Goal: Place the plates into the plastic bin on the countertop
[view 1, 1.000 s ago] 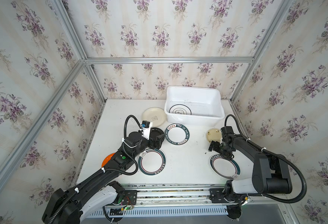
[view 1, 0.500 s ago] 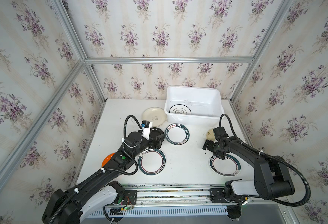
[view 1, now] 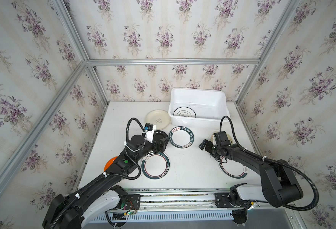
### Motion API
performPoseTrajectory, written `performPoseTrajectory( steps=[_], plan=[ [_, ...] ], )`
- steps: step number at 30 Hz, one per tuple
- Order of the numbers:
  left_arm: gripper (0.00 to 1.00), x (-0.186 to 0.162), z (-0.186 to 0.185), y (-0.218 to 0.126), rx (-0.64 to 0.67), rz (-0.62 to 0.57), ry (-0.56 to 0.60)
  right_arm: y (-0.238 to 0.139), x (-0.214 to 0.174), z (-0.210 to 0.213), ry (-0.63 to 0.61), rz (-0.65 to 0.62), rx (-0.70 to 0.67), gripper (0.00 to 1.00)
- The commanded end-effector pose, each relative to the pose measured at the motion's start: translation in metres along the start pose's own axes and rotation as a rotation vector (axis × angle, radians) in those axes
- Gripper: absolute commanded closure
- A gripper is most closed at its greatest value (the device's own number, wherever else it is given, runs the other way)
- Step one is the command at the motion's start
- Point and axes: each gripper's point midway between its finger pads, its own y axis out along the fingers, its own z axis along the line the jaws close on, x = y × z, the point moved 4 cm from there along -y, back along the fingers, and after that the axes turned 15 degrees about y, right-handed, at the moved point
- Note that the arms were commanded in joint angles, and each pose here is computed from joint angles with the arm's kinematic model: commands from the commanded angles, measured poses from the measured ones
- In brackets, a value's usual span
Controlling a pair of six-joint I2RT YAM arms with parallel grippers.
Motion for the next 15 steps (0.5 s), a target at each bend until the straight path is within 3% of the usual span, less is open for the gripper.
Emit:
performPoseTrajectory(
  steps=[1, 8, 15],
  plan=[
    [0.0, 0.008, -0.001, -0.002, -0.007, -0.035, -0.005, -0.005, -0.017, -0.017, 0.036, 0.087, -0.089, 0.01],
    [0.0, 0.011, -0.012, 0.003, -0.094, -0.028, -0.026, -0.066, 0.008, -0.014, -0.087, -0.049, -0.26, 0.01],
    [0.0, 0.017, -0.034, 0.009, -0.197, -0.054, -0.045, -0.131, 0.044, -0.054, 0.069, -0.164, -0.261, 0.01]
  ],
)
